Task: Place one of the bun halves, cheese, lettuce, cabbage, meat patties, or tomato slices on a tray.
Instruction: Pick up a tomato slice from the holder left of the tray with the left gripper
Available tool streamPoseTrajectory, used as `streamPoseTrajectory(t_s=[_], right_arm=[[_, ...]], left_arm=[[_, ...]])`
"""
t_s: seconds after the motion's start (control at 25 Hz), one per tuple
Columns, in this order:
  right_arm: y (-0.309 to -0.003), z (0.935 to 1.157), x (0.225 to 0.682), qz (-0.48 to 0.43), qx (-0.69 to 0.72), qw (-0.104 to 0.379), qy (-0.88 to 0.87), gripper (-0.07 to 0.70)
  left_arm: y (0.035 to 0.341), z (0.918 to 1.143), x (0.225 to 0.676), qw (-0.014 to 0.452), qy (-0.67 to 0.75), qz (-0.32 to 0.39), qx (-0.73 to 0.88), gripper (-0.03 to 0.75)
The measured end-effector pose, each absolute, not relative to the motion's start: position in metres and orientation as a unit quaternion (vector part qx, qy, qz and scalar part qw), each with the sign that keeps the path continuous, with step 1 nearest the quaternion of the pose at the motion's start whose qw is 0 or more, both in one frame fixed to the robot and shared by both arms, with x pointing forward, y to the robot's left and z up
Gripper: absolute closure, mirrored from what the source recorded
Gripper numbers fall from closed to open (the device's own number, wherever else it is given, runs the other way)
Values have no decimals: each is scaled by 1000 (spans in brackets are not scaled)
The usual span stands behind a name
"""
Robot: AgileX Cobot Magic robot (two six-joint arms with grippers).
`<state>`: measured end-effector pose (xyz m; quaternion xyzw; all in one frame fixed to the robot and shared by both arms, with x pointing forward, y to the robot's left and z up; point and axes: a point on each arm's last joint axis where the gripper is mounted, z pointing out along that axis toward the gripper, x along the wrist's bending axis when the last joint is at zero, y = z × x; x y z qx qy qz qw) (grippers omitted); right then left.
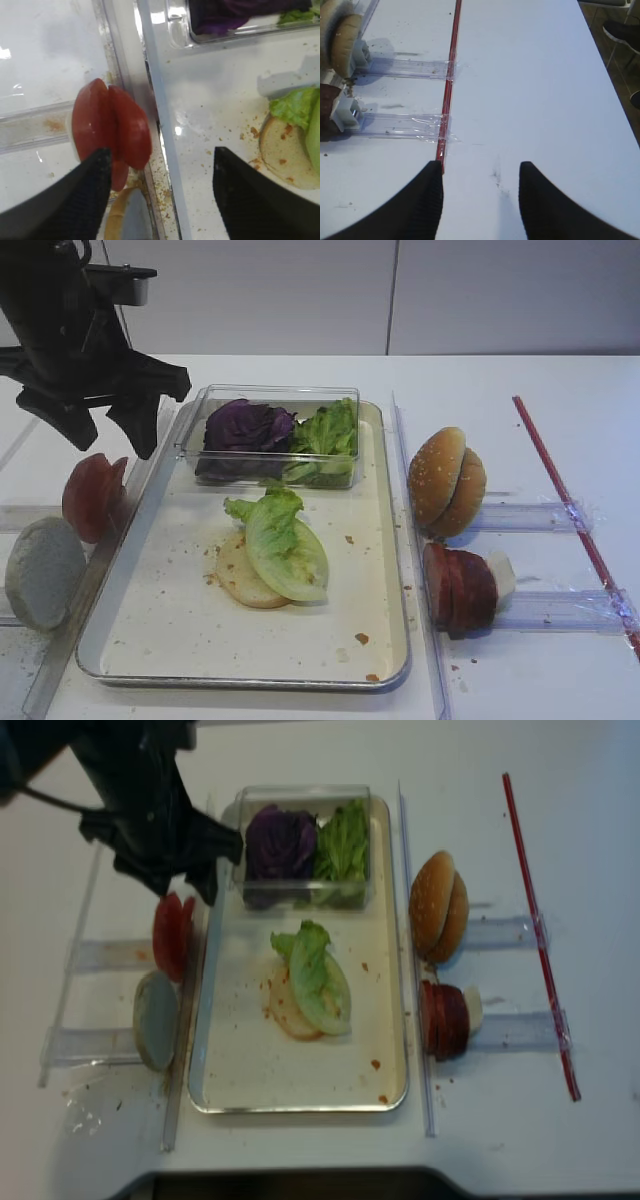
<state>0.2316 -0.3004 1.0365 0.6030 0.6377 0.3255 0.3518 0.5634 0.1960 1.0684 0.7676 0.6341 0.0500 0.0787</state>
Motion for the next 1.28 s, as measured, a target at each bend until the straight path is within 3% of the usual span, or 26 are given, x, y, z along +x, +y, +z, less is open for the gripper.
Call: streamPoseTrajectory(t_s=[0.84, 1.08, 1.28], right_arm=[[-300, 1037, 232, 325, 602, 352, 639, 258], [-300, 1037, 232, 325, 602, 352, 638, 256], [-300, 1037, 232, 325, 602, 352, 638, 258]], left_arm=[[189, 1012, 589, 13, 642, 18, 766, 307], [193, 1011, 592, 2, 648, 36, 761, 419], [194, 1012, 593, -2, 646, 45, 762, 620]])
